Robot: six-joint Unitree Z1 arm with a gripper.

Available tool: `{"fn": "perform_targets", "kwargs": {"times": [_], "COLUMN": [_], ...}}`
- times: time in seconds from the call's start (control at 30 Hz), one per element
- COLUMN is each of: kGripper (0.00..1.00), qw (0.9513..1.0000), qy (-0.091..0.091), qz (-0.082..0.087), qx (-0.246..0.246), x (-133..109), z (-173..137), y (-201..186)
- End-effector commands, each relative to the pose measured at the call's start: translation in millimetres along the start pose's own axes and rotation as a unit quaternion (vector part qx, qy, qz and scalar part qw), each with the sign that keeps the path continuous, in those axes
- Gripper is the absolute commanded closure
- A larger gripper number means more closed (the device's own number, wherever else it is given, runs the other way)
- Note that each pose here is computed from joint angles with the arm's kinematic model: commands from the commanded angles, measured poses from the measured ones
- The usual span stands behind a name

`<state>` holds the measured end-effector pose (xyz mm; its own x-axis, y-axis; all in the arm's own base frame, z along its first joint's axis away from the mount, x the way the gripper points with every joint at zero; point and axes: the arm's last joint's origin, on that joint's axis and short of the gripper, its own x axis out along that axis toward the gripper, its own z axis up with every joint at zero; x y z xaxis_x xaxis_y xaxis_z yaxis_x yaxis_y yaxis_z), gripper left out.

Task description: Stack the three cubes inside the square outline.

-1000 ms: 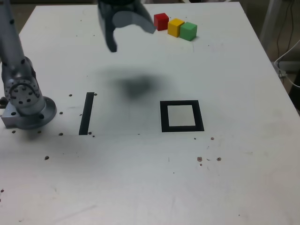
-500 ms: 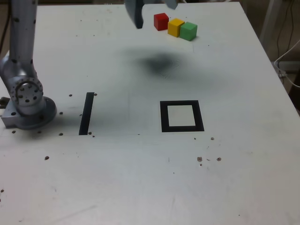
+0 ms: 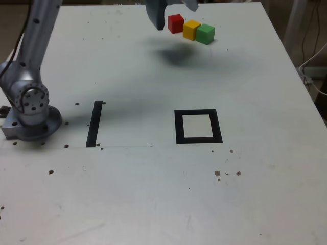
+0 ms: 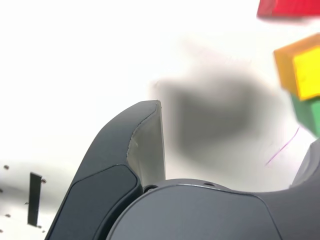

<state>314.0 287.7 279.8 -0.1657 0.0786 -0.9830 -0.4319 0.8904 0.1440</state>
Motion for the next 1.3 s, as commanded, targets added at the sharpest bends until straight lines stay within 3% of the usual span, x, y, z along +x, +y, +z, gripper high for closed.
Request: {"fn": "perform_targets", "kwargs": {"times": [0.0,0.43,0.73,1.27], "kGripper": [0.01,0.01,0.01,0.08], "qw": [1.0000,0.9998,0.9996,0.9988], "qy": [0.005,0.004,-0.012,-0.021], "qz": [-0.002,-0.012,-0.023,-0.038], "qx": [-0.003,-0.016,-0.008,-0.023], "x": [6.4,29.1,40.4,66.8], "z": [5.4,28.6,44.5,57.6], "y": [7.3,61.6,74.9,96.7]}}
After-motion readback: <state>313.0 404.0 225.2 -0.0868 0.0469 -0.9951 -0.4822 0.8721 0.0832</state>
